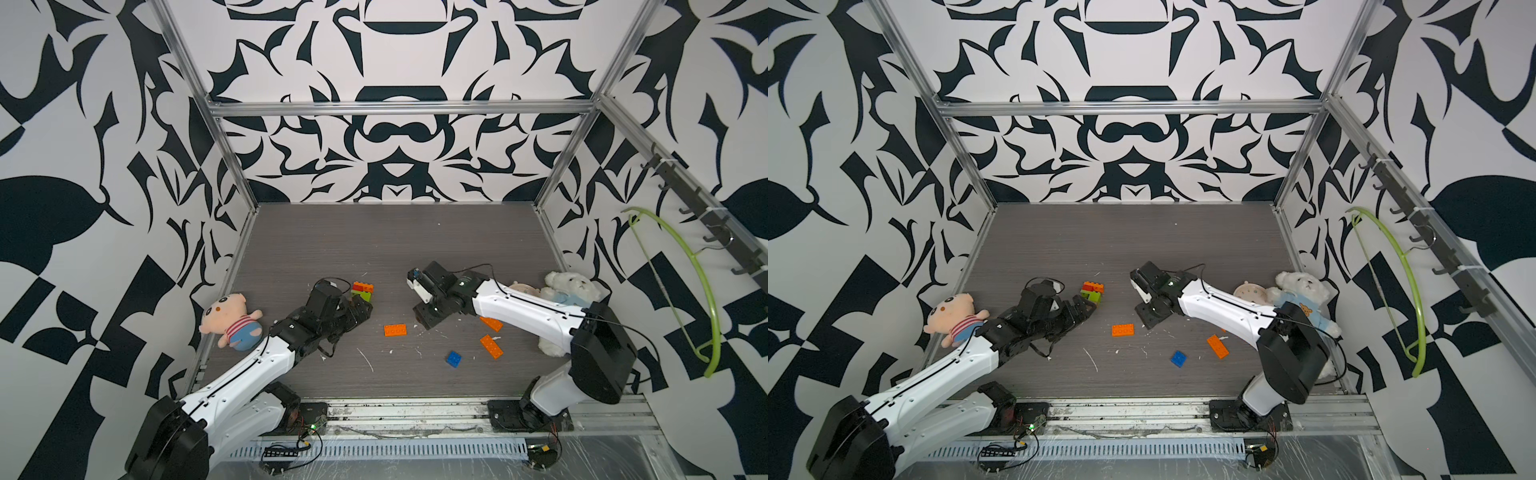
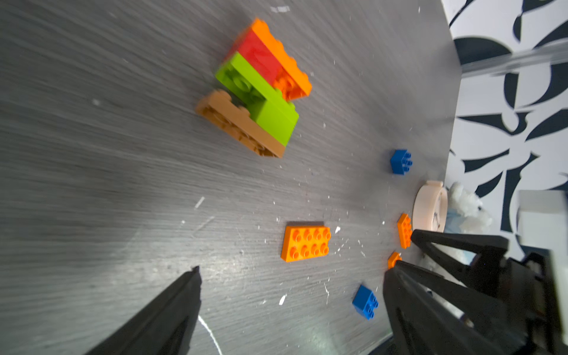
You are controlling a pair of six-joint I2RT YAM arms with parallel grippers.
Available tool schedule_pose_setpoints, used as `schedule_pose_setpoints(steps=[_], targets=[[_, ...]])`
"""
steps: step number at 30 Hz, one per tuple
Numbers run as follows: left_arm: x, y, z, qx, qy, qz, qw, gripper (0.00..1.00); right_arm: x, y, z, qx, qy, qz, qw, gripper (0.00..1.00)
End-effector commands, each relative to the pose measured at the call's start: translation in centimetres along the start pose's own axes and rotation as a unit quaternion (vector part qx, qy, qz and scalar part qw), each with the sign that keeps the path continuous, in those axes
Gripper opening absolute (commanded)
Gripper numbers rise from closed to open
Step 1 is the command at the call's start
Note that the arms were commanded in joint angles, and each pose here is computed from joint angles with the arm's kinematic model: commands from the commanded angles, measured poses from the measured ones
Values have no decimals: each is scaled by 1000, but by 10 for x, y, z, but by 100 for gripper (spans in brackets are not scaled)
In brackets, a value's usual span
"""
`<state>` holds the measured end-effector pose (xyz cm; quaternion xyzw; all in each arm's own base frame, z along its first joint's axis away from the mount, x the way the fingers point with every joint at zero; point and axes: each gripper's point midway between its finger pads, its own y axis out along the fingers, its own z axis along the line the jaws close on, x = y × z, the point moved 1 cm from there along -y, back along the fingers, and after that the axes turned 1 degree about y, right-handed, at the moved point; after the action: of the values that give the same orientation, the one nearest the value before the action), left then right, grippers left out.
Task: Assemble the number 5 with lego
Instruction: Place the lego brick at the center of the board, then pick up the lego brick from the center of the board.
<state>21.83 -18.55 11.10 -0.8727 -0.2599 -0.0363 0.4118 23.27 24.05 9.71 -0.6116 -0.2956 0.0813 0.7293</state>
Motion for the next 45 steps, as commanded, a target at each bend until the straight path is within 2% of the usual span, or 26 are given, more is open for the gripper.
schedule_pose_setpoints(steps=[1,9,15,18,22,26,37,45], targets=[[-6,3,-22,-19,17,4,1000,99,-24,-8,-15,-32,105,1,994,58],[-54,26,-54,-9,68,51,996,99,-75,-3,-29,-28,189,7,981,67],[-87,41,-69,-5,89,85,992,99,-95,3,-32,-23,205,20,978,71],[-98,46,-72,-2,98,98,990,99,-98,10,-19,17,188,36,981,71],[-104,49,-73,0,100,105,989,99,-101,16,-2,57,175,57,981,69],[-103,48,-73,1,100,104,989,99,-104,16,1,52,158,62,984,69],[-101,49,-69,12,107,97,989,99,-116,18,4,26,133,92,987,65],[-99,47,-66,18,110,91,990,99,-121,14,8,-35,91,104,990,51]])
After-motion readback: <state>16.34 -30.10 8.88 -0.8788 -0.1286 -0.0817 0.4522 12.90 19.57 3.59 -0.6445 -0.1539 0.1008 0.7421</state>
